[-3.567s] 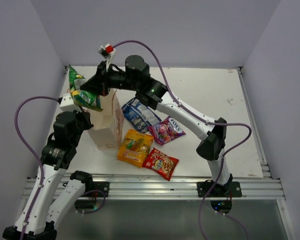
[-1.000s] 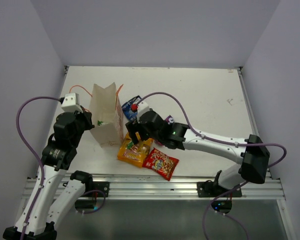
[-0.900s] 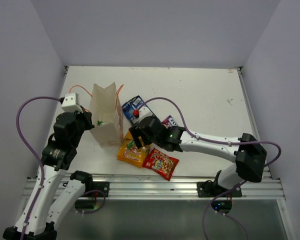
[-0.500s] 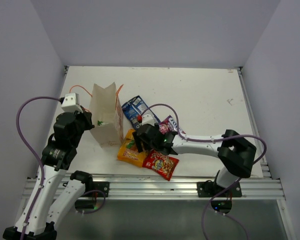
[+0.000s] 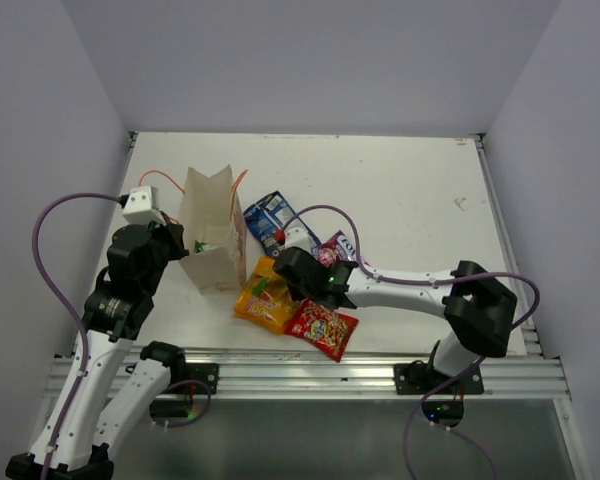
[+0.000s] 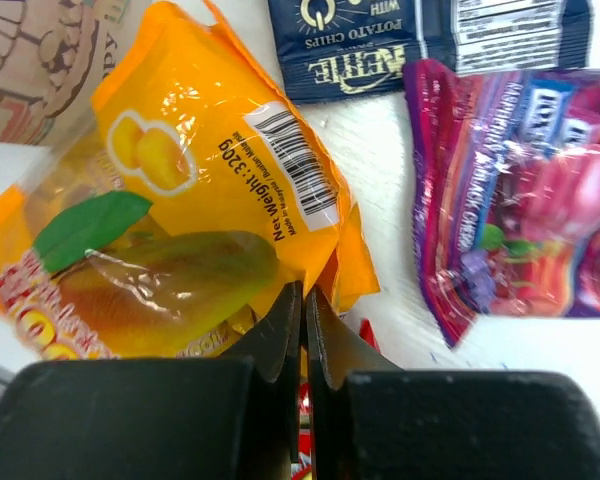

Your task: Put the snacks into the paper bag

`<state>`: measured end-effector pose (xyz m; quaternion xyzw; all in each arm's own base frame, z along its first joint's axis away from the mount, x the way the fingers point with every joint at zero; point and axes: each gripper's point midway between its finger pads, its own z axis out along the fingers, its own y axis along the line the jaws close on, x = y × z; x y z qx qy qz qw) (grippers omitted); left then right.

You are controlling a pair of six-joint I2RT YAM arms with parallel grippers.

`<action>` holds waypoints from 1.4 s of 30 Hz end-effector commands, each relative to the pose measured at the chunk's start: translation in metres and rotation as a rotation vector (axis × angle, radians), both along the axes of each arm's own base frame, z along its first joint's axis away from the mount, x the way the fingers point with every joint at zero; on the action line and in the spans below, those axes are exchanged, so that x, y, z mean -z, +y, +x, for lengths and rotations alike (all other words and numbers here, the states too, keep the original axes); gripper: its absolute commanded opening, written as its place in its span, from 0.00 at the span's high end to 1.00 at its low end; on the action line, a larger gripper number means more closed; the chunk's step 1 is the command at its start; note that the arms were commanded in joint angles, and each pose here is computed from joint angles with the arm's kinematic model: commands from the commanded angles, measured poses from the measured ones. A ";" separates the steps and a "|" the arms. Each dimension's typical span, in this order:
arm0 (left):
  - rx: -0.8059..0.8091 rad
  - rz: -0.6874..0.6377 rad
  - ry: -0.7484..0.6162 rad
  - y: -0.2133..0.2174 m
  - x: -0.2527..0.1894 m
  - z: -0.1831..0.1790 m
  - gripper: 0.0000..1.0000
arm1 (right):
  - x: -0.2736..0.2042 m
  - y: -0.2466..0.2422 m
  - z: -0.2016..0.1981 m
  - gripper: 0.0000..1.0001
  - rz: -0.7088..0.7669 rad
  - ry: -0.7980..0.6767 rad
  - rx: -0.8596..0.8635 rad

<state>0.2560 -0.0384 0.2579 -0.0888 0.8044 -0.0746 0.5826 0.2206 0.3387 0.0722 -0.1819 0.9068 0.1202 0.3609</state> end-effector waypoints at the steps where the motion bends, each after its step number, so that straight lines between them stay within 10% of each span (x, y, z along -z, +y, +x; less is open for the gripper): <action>1: 0.023 0.004 -0.030 -0.004 -0.005 0.002 1.00 | -0.071 -0.016 0.011 1.00 -0.011 -0.125 0.027; 26: 0.042 -0.003 -0.039 -0.007 -0.007 0.001 1.00 | -0.485 0.035 0.071 1.00 0.203 -0.898 0.028; 42: 0.058 -0.006 -0.045 -0.010 -0.008 0.001 1.00 | -0.446 0.104 0.062 1.00 0.283 -0.844 -0.075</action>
